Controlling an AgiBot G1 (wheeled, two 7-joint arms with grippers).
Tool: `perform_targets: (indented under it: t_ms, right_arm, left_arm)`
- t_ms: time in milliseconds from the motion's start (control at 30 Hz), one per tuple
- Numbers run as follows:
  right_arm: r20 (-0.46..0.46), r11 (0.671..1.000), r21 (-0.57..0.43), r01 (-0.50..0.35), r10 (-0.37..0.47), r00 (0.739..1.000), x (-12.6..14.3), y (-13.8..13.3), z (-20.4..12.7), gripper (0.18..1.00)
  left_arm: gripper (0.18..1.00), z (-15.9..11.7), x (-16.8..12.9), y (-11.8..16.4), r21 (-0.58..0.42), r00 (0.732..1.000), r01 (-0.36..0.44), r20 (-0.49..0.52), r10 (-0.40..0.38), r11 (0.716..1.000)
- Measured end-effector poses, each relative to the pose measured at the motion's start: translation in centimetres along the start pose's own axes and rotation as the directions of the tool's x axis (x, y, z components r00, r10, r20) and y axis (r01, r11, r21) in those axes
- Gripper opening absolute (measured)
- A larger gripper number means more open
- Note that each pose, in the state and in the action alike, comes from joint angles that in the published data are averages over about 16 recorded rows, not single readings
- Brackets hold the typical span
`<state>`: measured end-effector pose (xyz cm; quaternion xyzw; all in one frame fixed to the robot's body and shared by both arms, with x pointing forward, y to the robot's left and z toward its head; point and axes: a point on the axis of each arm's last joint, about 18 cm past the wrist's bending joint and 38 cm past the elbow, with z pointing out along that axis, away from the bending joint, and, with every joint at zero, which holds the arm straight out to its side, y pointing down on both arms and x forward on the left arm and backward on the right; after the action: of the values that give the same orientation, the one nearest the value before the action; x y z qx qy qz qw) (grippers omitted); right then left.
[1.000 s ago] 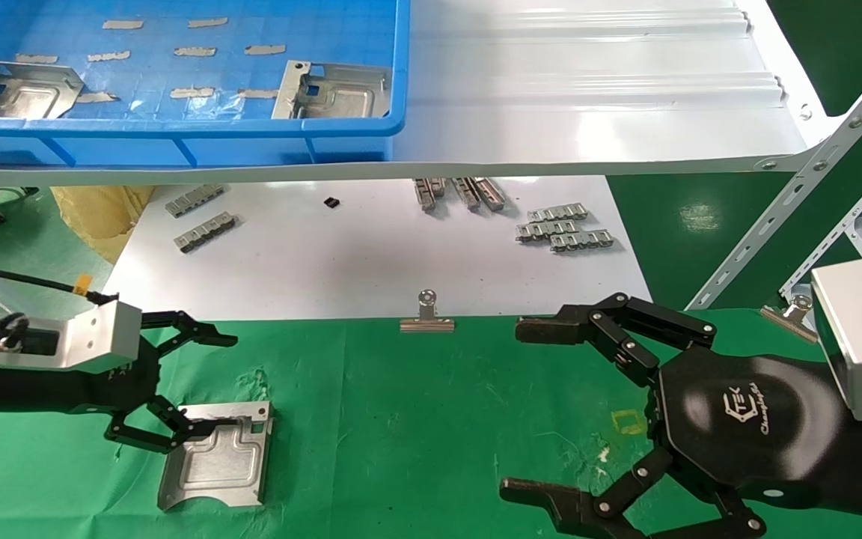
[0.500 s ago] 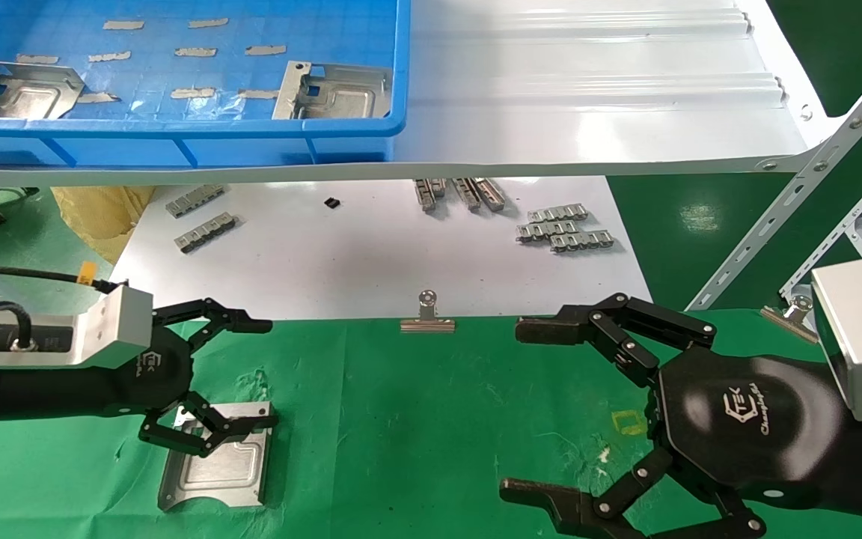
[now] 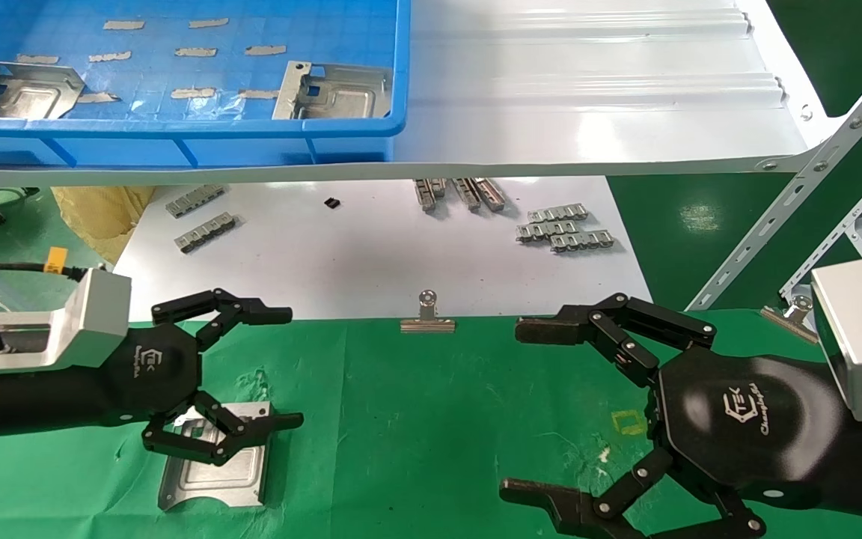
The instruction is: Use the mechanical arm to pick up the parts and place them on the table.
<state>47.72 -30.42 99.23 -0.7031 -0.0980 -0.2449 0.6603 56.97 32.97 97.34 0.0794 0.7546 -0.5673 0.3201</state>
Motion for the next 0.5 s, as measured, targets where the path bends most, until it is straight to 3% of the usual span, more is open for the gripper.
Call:
perform_targets:
  t_ms: [500]
  right_arm:
    - [0.000,1.000,0.000,0.000,0.000,1.000,0.0,0.0,0.0,1.001]
  left_arm:
    - [1.001,-0.5,3.5,-3.8,0.137,0.998,0.062,-0.040,-0.057,0.989]
